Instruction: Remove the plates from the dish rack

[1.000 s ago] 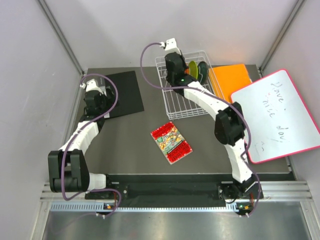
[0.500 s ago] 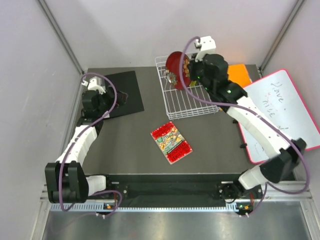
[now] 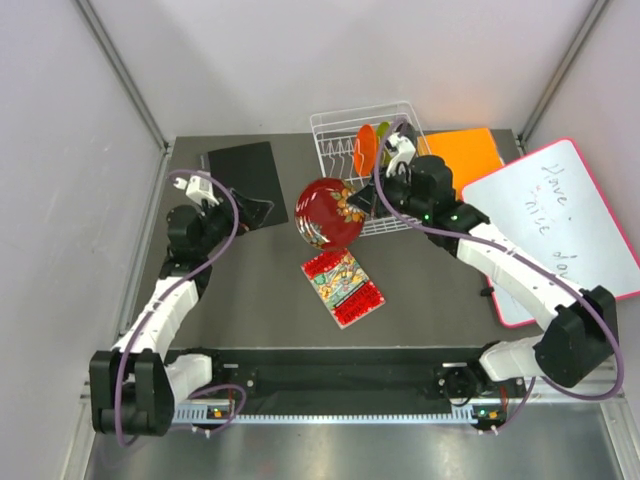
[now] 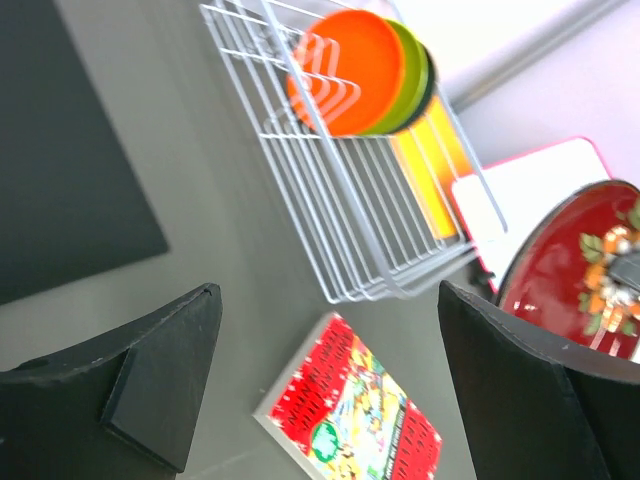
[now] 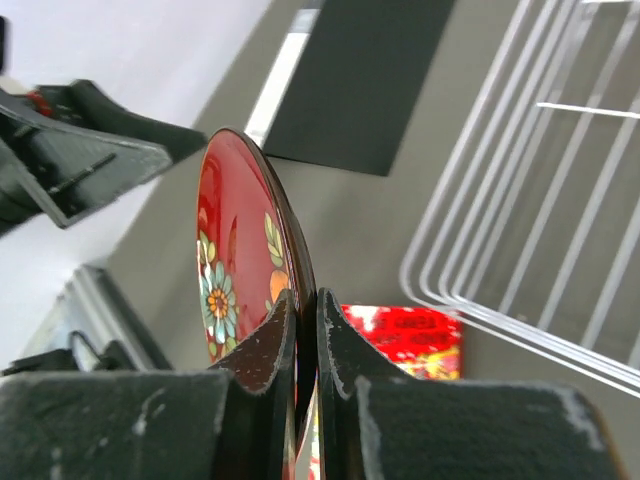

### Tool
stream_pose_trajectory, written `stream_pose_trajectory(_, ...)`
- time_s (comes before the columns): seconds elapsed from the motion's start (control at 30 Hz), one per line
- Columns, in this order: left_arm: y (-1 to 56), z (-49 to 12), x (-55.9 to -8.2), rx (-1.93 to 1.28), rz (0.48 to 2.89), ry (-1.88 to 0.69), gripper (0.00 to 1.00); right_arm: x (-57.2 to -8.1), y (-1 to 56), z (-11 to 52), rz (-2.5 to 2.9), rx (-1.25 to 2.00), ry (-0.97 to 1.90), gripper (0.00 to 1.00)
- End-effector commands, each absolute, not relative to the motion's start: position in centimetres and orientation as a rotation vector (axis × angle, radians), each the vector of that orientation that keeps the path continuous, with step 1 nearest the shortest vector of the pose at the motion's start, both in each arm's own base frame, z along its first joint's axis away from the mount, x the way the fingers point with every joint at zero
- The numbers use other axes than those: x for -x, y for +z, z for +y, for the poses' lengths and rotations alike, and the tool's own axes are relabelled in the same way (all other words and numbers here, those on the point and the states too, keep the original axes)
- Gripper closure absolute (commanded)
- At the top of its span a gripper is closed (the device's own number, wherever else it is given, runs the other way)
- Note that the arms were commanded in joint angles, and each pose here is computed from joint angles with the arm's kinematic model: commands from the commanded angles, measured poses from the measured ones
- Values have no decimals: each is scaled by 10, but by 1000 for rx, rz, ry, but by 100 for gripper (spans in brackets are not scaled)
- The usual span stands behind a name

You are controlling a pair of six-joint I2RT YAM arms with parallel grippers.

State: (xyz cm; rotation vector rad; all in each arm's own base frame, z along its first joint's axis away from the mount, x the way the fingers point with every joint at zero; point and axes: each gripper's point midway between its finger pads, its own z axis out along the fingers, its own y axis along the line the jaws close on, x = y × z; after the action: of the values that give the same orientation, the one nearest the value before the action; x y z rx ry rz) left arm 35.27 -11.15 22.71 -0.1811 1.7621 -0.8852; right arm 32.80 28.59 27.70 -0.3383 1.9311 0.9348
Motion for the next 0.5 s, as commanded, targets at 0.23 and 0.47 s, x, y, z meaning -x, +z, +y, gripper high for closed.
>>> stream_pose_trajectory(0.23,255,-153,-322,56,1617,-1066,8,-321,331,314,1665,329,1253,100)
stream_pose_trajectory(0.47,252,-174,-307,35,1619,-1090,8,-329,318,317,1688,304,1237,100)
